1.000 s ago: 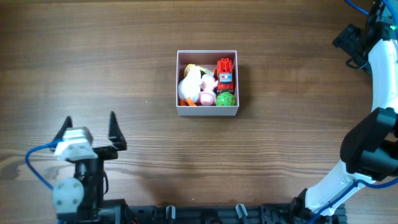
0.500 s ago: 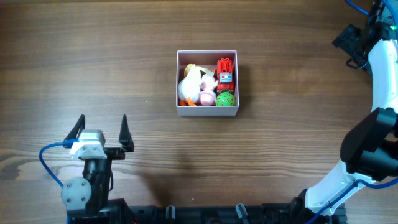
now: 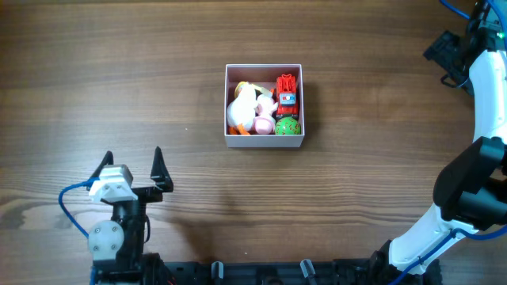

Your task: Pack container

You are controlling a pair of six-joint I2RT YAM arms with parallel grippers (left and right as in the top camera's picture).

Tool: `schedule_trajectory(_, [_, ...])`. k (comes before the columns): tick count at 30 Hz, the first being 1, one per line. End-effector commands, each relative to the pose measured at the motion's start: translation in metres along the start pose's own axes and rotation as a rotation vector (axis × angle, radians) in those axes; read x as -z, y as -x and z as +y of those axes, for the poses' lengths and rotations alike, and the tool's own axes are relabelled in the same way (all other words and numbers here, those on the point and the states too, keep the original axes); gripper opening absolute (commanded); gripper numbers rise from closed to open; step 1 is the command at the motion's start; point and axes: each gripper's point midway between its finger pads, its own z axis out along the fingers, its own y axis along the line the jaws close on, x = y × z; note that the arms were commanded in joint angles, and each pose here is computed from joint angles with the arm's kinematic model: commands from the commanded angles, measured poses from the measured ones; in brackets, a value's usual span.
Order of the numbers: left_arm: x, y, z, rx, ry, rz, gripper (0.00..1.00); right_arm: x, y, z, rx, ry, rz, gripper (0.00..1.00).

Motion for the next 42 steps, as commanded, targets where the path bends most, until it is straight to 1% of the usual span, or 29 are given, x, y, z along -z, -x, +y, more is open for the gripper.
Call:
schedule_trajectory(1, [-0.008, -0.023, 0.005, 0.095, 0.011, 0.005, 1.00, 0.004, 0.004, -0.003, -0.019, -0.010, -0.022, 1.00])
schedule_trajectory(5, [-0.012, -0.040, 0.007, 0.118, 0.015, 0.021, 1.00, 0.004, 0.004, -0.003, -0.018, -0.010, -0.022, 1.00])
schedule_trajectory(12, [-0.012, -0.040, 0.009, 0.035, 0.024, 0.019, 1.00, 0.004, 0.004, -0.003, -0.018, -0.010, -0.022, 1.00])
schedule_trajectory(42, [-0.012, -0.040, 0.009, 0.032, 0.023, 0.019, 1.00, 0.004, 0.004, -0.003, -0.018, -0.010, -0.022, 1.00])
